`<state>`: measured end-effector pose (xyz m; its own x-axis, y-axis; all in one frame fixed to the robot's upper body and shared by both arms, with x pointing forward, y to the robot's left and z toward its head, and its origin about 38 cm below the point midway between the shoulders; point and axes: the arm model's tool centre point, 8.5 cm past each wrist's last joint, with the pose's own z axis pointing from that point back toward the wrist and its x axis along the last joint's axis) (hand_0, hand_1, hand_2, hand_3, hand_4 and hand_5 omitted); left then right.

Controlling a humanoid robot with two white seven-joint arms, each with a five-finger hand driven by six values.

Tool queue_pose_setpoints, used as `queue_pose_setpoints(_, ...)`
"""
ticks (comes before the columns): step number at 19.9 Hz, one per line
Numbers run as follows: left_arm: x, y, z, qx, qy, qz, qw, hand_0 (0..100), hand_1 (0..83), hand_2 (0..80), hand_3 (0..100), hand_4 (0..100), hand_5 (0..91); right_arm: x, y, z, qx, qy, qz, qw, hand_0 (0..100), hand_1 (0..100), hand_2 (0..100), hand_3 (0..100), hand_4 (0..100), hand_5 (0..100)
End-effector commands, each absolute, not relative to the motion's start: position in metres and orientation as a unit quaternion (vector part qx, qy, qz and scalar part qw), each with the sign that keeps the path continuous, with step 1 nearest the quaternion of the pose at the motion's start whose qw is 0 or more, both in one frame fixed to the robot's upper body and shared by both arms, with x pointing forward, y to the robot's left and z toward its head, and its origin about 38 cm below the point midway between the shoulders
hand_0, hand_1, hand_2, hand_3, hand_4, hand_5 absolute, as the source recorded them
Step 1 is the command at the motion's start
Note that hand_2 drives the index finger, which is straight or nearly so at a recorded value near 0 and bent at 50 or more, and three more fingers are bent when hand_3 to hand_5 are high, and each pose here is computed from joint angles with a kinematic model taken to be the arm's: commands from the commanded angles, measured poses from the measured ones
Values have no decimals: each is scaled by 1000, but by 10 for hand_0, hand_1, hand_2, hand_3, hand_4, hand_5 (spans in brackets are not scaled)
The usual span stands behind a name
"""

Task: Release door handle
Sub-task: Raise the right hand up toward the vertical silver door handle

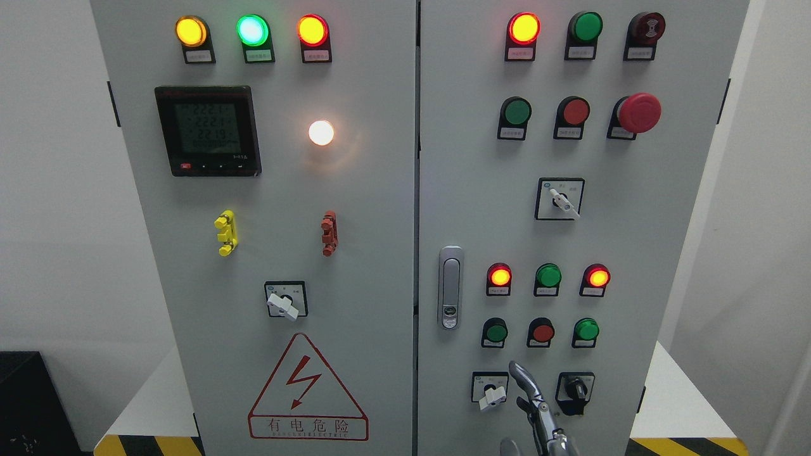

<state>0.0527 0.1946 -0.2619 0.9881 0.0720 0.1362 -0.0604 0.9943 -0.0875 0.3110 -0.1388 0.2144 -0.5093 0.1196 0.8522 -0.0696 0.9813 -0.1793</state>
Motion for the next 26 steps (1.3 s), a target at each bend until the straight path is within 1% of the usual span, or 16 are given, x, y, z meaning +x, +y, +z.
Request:
queue_pose_setpoints(1, 59, 194, -262, -42, -78, 23, 996, 0, 0, 26, 84, 12, 0, 310, -142, 217, -18, -866, 93, 491, 249, 137, 0, 0, 0, 0)
queue_pose_setpoints(7, 59, 194, -262, -42, -78, 23, 996, 0, 0, 26, 86, 12, 0, 311, -141, 220, -22, -867, 96, 488, 250, 147, 0, 0, 0, 0)
queue_pose_setpoints(10, 59, 194, -262, -42, -78, 23, 996, 0, 0, 26, 85, 12, 0, 314, -142, 229, -31, -870, 93, 483, 253, 196, 0, 0, 0, 0)
queue_pose_setpoints(11, 58, 194, -262, -42, -78, 23, 996, 0, 0, 26, 85, 12, 0, 317, -143, 235, -43, -873, 87, 477, 286, 197, 0, 0, 90, 15)
queue_pose_setpoints(12, 59, 194, -262, -42, -78, 23, 996, 0, 0, 26, 84, 12, 0, 320, -144, 239, -58, -875, 83, 474, 321, 198, 0, 37, 229, 143)
queue_pose_setpoints(13, 59, 194, -262, -42, -78, 23, 996, 0, 0, 26, 84, 12, 0, 323, -144, 243, -70, -874, 82, 474, 339, 200, 0, 80, 281, 203)
queue_pose_setpoints(14, 58, 194, -262, -42, -78, 23, 996, 0, 0, 25, 83, 12, 0, 327, -144, 247, -77, -872, 83, 476, 368, 204, 0, 179, 360, 293)
queue_pose_setpoints(15, 59, 194, -262, -42, -78, 23, 996, 0, 0, 25, 83, 12, 0, 331, -144, 251, -80, -871, 83, 477, 392, 217, 0, 319, 436, 387)
queue_pose_setpoints(17, 59, 194, -262, -43, -78, 23, 996, 0, 0, 25, 85, 12, 0, 335, -142, 261, -88, -875, 87, 467, 420, 228, 0, 458, 532, 505)
queue_pose_setpoints(18, 59, 194, -262, -42, -78, 23, 996, 0, 0, 25, 84, 12, 0, 337, -142, 264, -103, -877, 94, 461, 433, 241, 0, 553, 612, 601)
queue_pose_setpoints(19, 59, 194, -262, -43, -78, 23, 996, 0, 0, 25, 84, 12, 0, 338, -141, 267, -126, -877, 105, 452, 443, 245, 0, 596, 633, 644)
queue_pose_setpoints(20, 58, 194, -262, -42, -78, 23, 996, 0, 0, 24, 84, 12, 0, 339, -140, 269, -155, -874, 118, 444, 455, 245, 0, 671, 677, 705)
queue_pose_setpoints(22, 59, 194, -262, -42, -78, 23, 996, 0, 0, 24, 84, 13, 0, 341, -141, 269, -220, -864, 145, 429, 468, 251, 0, 753, 753, 802)
queue_pose_setpoints(23, 59, 194, -262, -43, -78, 23, 996, 0, 0, 24, 84, 13, 0, 341, -141, 269, -243, -859, 156, 422, 472, 260, 0, 809, 812, 870)
queue_pose_setpoints(24, 59, 194, -262, -42, -78, 23, 996, 0, 0, 24, 84, 13, 0, 341, -140, 270, -260, -855, 163, 417, 472, 268, 0, 865, 846, 907)
queue_pose_setpoints(26, 59, 194, -262, -42, -78, 23, 996, 0, 0, 24, 82, 13, 0, 342, -139, 270, -291, -846, 179, 409, 459, 288, 0, 913, 890, 961)
